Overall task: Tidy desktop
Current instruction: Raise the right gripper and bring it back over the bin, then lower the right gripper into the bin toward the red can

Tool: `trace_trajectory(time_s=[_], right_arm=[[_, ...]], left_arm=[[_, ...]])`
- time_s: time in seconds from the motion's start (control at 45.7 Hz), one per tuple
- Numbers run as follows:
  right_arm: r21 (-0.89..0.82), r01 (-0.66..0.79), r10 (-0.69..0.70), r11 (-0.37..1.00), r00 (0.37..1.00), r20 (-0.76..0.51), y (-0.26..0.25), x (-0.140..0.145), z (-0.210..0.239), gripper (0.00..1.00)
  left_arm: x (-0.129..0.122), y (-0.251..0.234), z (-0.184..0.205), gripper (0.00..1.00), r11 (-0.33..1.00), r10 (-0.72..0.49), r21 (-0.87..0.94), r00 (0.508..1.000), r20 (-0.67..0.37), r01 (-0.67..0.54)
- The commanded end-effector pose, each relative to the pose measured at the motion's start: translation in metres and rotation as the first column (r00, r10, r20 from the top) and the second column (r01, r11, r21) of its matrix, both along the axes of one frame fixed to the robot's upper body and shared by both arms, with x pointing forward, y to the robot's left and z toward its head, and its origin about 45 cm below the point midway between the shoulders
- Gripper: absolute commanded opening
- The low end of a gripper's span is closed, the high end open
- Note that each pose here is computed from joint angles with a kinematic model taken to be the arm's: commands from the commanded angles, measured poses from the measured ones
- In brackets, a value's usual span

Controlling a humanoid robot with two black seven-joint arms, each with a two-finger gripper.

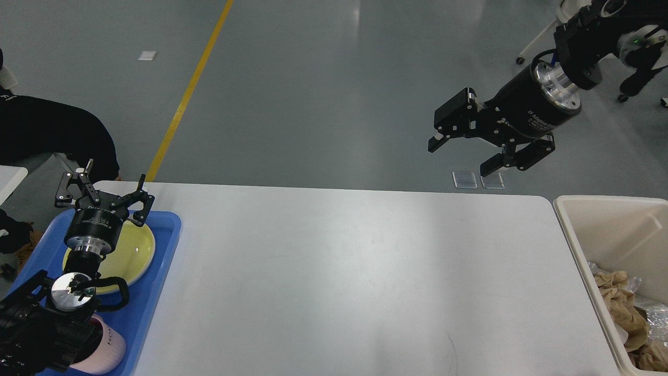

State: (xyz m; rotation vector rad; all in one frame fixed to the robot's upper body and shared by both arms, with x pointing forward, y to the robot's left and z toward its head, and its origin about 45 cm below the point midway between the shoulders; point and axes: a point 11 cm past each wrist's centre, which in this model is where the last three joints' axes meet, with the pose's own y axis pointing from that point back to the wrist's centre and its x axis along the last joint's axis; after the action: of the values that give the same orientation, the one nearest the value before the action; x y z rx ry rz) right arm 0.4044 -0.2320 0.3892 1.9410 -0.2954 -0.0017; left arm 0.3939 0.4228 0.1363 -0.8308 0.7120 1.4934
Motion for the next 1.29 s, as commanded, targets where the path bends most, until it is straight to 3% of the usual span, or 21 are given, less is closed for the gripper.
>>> trace_trajectory(time_s=[0.0, 0.175, 0.438, 0.7, 1.073, 1.27], right_arm=[[0.024, 0.048, -0.050, 0.999, 0.998, 0.050, -0.010, 0.007, 0.002, 1.00], [0.087, 0.184, -0.189, 0.979, 0.980, 0.054, -0.057, 0.006, -0.011, 1.00], [0.094, 0.374, -0.367, 0.923, 0.927, -0.080, -0.131, -0.025, -0.068, 1.00], [0.108, 0.633, -0.599, 0.766, 0.765, -0.235, -0.216, -0.091, -0.128, 1.00], [-0.055, 0.726, -0.697, 0.685, 0.632, -0.339, -0.240, -0.155, -0.209, 1.00], [-0.106, 0.719, -0.692, 0.686, 0.601, -0.401, -0.236, -0.178, -0.234, 1.00]], left_arm=[[0.000, 0.000, 0.000, 0.96, 1.000, 0.000, 0.000, 1.000, 0.000, 0.000], [0.000, 0.000, 0.000, 0.96, 1.000, 0.000, 0.000, 1.000, 0.000, 0.000], [0.000, 0.000, 0.000, 0.96, 1.000, 0.001, 0.000, 1.000, -0.001, -0.001], [0.000, 0.000, 0.000, 0.96, 1.000, 0.000, 0.000, 1.000, 0.000, 0.000], [0.000, 0.000, 0.000, 0.96, 1.000, 0.000, 0.000, 1.000, 0.000, 0.000], [0.000, 0.000, 0.000, 0.96, 1.000, 0.000, 0.000, 1.000, 0.000, 0.000]])
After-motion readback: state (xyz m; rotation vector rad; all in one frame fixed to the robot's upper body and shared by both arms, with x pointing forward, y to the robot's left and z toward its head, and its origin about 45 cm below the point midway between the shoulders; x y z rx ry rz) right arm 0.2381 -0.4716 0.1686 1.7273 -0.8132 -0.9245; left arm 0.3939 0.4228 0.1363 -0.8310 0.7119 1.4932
